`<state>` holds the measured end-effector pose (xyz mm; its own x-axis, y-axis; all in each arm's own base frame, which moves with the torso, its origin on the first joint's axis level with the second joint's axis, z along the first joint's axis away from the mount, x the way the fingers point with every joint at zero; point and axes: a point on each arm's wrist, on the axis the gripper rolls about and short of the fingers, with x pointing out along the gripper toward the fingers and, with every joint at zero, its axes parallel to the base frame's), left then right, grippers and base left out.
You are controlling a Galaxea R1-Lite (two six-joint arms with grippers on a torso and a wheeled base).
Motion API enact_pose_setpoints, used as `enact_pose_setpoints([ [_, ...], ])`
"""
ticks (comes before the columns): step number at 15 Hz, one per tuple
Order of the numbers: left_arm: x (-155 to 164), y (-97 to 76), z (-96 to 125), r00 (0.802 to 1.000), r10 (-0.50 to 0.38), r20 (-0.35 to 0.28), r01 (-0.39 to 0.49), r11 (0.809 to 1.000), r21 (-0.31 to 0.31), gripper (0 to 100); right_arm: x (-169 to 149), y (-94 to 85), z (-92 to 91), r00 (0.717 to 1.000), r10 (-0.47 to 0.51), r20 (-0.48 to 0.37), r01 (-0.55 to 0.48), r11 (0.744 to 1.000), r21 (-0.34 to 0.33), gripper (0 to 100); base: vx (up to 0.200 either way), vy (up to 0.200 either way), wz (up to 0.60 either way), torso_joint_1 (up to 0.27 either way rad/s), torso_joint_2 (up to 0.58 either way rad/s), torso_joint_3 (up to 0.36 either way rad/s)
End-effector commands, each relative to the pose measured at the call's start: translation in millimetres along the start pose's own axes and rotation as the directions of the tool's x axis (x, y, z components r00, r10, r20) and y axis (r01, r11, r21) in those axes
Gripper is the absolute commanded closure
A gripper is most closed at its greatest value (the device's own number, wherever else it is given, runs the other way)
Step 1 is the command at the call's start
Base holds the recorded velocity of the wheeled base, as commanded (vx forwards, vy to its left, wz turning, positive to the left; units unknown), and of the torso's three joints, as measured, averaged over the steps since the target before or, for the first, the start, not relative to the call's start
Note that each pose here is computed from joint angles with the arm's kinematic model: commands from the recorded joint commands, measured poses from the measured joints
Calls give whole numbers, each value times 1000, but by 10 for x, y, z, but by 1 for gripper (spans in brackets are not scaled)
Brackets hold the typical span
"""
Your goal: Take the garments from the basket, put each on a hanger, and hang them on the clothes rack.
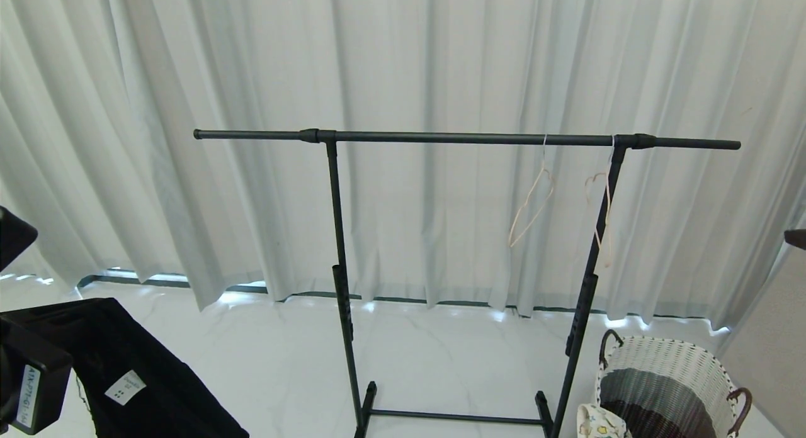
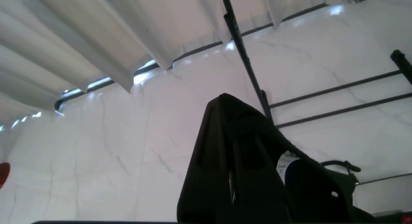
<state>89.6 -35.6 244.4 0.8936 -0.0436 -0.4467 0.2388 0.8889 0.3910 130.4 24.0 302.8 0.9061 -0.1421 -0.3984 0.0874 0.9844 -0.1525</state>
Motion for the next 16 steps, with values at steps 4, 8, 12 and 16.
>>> enact_pose_setpoints([
  [4, 29, -4, 15, 1000, 2, -8, -2, 1000, -2, 100, 235, 25, 72, 999, 9, 39, -11, 999, 34, 0, 200, 0, 0, 17, -36, -19],
  [8, 29, 11, 69, 1000, 5, 3, -4, 1000, -8, 100, 500, 112, 181, 997, 14, 81, -21, 996, 90, 0, 200, 0, 0, 8, 5, -1],
  [12, 74, 11, 136, 1000, 6, 10, -6, 1000, -12, 100, 818, 150, 159, 1000, -11, 26, 7, 990, 144, 0, 200, 0, 0, -1, 2, 0],
  [16, 178, -8, 219, 999, 12, 31, -11, 1000, -20, 100, 1130, 212, 85, 998, -21, -52, 31, 979, 203, 0, 200, 0, 0, 1, 5, 4],
])
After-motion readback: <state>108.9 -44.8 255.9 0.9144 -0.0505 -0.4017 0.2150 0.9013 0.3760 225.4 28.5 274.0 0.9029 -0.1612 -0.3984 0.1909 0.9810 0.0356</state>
